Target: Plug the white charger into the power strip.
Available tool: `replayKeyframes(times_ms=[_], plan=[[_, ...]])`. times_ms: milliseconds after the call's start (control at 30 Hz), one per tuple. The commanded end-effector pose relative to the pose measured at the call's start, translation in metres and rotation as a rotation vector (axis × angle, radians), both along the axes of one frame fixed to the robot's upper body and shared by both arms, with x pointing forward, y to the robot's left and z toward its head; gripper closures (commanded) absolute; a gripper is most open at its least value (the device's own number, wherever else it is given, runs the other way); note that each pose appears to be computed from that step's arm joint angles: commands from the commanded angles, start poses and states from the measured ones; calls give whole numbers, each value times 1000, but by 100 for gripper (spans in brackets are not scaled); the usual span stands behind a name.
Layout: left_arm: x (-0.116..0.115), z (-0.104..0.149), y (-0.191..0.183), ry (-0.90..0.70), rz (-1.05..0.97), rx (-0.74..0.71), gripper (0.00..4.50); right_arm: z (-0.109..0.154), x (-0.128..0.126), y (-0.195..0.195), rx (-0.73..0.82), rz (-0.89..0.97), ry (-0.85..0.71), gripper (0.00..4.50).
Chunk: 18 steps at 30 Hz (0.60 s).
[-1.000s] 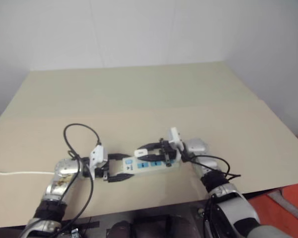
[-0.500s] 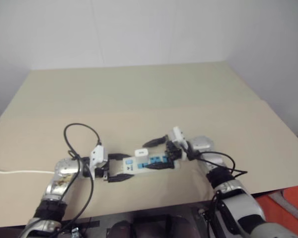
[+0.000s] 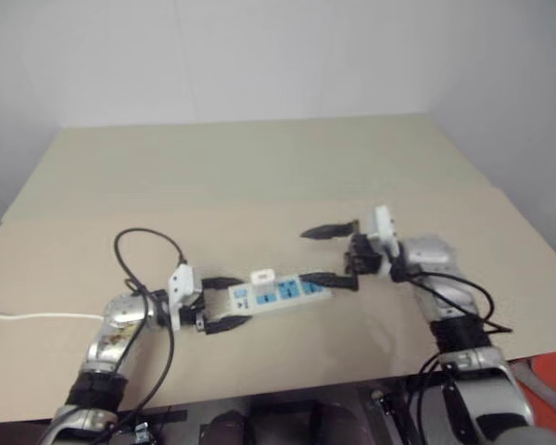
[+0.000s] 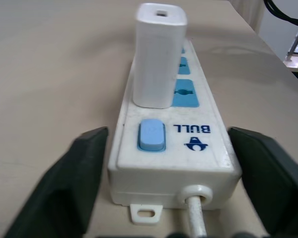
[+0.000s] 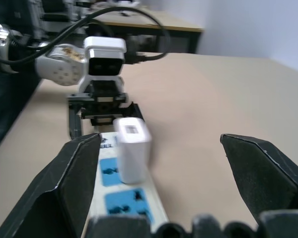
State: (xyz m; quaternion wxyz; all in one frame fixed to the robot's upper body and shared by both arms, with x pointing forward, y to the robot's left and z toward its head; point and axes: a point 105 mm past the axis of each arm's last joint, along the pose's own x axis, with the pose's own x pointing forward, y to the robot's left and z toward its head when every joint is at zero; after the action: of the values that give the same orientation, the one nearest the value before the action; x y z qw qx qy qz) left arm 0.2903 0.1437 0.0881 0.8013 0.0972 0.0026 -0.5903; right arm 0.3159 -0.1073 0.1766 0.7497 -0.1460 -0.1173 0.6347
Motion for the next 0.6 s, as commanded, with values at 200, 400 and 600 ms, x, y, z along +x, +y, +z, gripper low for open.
replayKeyframes(times_ms=[200,400,600], plan=[[-14,35,0,-99,-86,-101,2,14,-31,-34,36,-128,-46,0],[-31,95,34,-154,-96,-112,2,26,-45,-69,26,-341,-5,0],[-25,105,95,-212,47,184,2,22,-60,-123,-242,-482,129,0]])
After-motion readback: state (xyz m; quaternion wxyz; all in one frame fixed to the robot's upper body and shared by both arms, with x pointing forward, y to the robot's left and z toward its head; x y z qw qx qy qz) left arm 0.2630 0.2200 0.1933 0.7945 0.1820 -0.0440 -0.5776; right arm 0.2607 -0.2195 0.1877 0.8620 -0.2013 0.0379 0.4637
